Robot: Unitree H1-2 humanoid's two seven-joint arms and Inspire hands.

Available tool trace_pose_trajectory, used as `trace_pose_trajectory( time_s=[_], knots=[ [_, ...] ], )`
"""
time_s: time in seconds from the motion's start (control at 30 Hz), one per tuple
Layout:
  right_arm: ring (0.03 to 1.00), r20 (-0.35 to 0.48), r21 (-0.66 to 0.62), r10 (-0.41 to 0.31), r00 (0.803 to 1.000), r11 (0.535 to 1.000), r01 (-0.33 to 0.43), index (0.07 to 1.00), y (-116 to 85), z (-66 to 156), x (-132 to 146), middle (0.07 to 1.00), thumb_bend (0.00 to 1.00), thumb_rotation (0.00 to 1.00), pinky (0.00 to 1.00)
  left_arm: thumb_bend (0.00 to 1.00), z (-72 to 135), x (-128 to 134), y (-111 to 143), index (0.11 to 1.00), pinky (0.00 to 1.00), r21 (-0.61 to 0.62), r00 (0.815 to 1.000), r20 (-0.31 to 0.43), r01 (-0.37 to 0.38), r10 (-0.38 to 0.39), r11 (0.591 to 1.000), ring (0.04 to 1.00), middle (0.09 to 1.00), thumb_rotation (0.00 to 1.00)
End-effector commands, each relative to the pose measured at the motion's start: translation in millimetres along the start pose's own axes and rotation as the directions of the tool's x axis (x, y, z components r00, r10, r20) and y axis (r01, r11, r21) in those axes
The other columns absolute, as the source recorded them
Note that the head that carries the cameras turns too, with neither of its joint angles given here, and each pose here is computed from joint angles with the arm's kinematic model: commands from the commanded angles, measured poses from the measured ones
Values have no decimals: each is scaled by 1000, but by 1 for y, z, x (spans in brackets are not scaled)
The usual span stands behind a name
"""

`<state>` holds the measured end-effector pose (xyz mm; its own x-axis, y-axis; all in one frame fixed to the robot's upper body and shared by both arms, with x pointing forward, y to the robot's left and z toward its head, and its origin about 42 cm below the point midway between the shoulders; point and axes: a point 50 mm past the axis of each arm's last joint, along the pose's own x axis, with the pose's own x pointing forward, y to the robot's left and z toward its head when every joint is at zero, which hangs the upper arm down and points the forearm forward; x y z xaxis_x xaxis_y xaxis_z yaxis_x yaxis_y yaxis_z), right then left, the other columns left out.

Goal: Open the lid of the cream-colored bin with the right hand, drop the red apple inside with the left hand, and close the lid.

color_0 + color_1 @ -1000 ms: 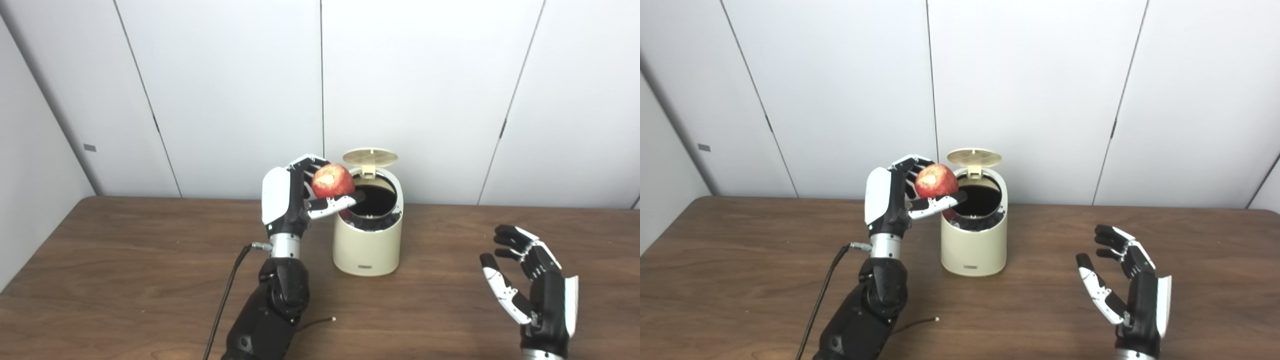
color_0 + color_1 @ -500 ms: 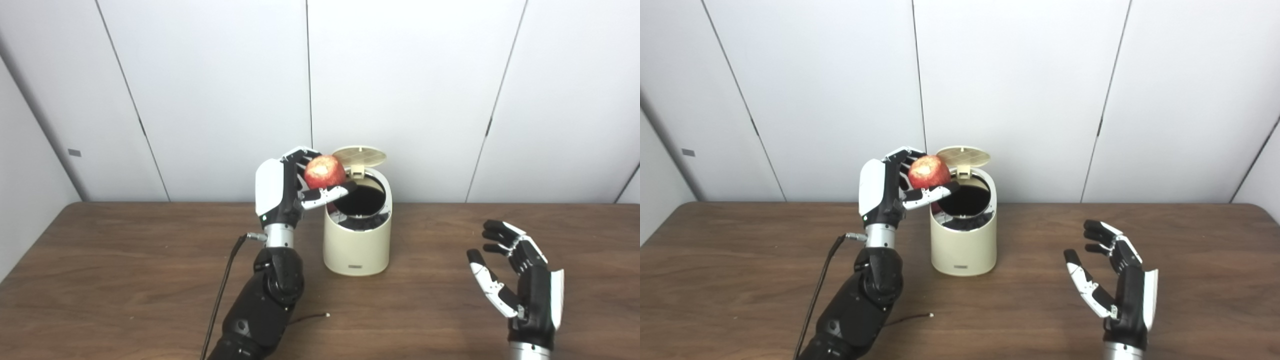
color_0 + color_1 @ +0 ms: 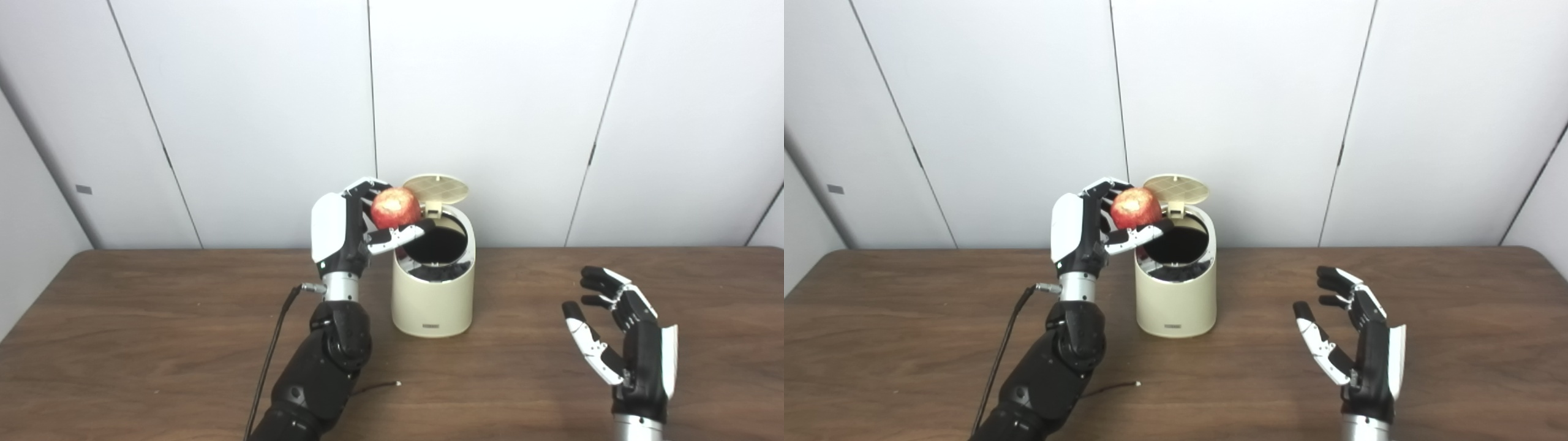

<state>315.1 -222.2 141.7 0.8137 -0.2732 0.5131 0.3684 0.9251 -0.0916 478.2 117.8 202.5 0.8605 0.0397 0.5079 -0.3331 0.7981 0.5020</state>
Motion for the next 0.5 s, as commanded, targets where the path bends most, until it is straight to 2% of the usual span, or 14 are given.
trace_pose_trajectory(
  time_s=[0.0, 0.1, 0.33, 0.47],
  knots=[
    [688, -79, 1, 27, 997, 1000, -27, 678, 12, -18, -26, 706, 266, 322, 584, 499, 15, 1, -11, 518, 227, -6, 998, 35, 46, -45, 999, 374, 471, 0],
    [691, -75, -1, 30, 997, 1000, -30, 681, 10, -18, -25, 708, 269, 334, 585, 501, 15, 0, -9, 508, 238, -4, 999, 34, 40, -40, 999, 380, 469, 0],
    [690, -77, 11, 27, 997, 1000, -27, 681, 7, -20, -23, 709, 267, 245, 594, 501, 14, -4, -6, 502, 237, -3, 999, 23, 30, -30, 1000, 377, 467, 0],
    [694, -81, 13, 31, 996, 999, -30, 686, 7, -22, -22, 713, 265, 266, 600, 500, 15, -8, -7, 507, 227, 3, 1000, 14, 27, -27, 1000, 371, 465, 0]
  ],
)
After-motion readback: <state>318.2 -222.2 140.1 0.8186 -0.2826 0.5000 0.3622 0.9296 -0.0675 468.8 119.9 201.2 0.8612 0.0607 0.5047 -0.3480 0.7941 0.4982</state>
